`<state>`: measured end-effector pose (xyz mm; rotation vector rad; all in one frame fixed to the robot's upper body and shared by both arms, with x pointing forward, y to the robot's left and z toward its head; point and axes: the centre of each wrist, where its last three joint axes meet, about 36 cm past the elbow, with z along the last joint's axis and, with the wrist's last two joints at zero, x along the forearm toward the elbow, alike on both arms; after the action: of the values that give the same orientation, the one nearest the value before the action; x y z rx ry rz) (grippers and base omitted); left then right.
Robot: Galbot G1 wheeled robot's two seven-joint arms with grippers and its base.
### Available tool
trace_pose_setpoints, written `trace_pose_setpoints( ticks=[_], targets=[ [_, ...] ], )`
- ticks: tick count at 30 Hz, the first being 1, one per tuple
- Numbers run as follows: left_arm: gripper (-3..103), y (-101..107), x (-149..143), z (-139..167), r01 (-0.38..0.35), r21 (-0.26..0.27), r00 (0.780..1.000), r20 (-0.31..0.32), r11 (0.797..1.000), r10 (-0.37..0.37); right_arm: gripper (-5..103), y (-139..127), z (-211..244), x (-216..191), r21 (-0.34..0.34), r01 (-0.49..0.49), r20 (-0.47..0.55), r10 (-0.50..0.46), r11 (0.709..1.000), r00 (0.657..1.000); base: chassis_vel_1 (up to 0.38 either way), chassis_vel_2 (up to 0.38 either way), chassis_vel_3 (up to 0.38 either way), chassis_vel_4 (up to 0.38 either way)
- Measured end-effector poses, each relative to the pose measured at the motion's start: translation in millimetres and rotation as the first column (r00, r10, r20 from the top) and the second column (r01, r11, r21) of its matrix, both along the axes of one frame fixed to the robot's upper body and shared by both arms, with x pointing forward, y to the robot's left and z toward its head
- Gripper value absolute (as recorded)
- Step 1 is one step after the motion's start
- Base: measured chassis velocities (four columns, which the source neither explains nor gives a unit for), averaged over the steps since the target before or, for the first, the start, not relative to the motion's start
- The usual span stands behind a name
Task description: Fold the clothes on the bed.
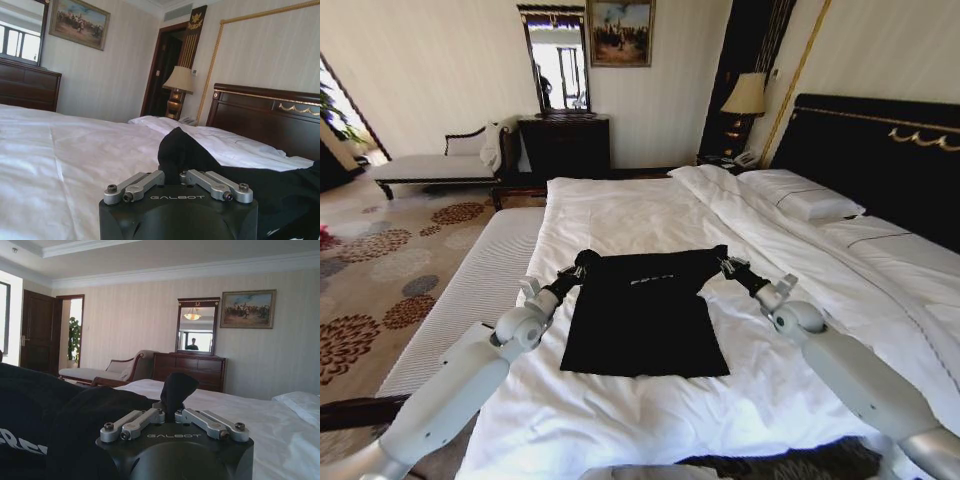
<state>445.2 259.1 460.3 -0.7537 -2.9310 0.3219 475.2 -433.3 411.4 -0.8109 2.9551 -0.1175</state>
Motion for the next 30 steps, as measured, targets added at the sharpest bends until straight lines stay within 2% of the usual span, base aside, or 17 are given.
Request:
trace_pose_setpoints(
  ticks=[3,5,11,18,30],
  targets=[
    [2,-2,-6,-4,0.005,0.006,1.0,-0.002,1.0,-0.005,3,6,-11,-9,-0.012,-0.012,-0.005,0.012,1.0,1.0,0.0,0.0,0.0,0.0],
    [2,-6,-14,-10,0.015,0.015,1.0,-0.005,1.0,-0.014,3,18,-27,-20,-0.044,-0.037,0.001,0.037,0.998,0.999,0.0,0.0,0.0,0.0],
    [2,-10,-35,-13,0.03,0.021,0.999,-0.013,0.999,-0.03,3,37,-37,-40,-0.046,-0.068,0.026,0.069,0.997,0.997,0.0,0.0,0.0,0.0],
    [2,-7,-58,-31,0.029,0.028,0.999,-0.025,0.999,-0.028,3,40,-58,-65,-0.052,-0.087,0.043,0.089,0.995,0.995,0.0,0.0,0.0,0.0],
    [2,4,-88,-55,0.003,0.034,0.999,-0.041,0.999,-0.001,3,24,-88,-111,-0.057,-0.079,0.047,0.081,0.995,0.996,0.0,0.0,0.0,0.0]
  ],
)
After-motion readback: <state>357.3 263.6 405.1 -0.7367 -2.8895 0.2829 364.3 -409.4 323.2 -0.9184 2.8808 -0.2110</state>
